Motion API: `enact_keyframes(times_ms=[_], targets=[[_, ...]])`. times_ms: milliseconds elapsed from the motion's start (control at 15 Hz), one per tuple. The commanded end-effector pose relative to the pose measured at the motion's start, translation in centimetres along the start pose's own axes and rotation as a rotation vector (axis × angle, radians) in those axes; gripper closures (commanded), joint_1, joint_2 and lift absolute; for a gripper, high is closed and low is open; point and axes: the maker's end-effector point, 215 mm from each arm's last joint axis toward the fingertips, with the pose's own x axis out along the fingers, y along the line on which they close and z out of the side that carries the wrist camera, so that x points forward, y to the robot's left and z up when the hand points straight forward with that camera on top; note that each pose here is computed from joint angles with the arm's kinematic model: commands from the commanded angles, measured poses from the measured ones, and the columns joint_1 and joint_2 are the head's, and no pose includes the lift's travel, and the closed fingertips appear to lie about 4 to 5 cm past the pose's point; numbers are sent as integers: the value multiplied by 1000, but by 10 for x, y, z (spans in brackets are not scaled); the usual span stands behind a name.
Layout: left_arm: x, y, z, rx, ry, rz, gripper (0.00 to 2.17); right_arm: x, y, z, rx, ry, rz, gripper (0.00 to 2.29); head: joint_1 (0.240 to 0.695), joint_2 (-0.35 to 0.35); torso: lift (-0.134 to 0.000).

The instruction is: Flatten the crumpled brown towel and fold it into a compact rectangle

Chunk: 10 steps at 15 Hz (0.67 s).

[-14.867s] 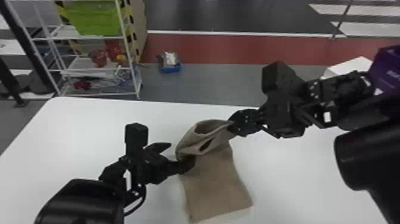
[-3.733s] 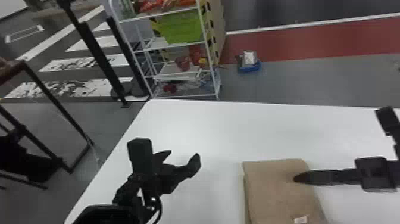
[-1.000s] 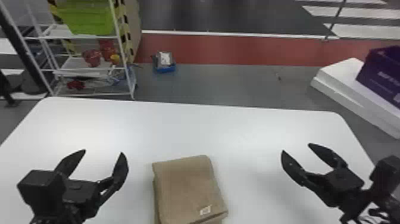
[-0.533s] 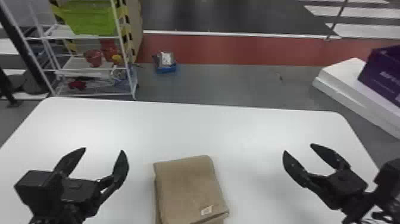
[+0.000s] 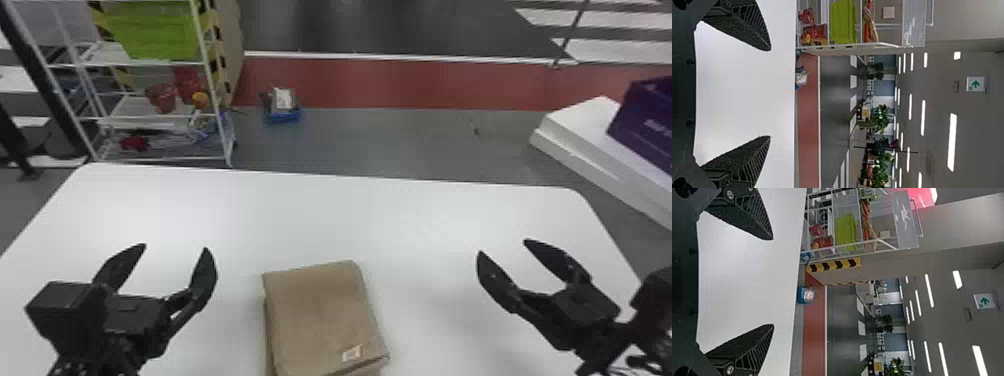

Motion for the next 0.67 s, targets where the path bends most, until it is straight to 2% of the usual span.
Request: enact_keyframes(times_ms=[0, 600], targets=[[1, -1, 3, -2, -11, -1, 83, 2, 1, 1, 0, -4, 1, 97, 695, -36, -124], [1, -1, 4, -7, -22, -2, 83, 4, 3, 2, -6, -10, 8, 107, 695, -33, -124]])
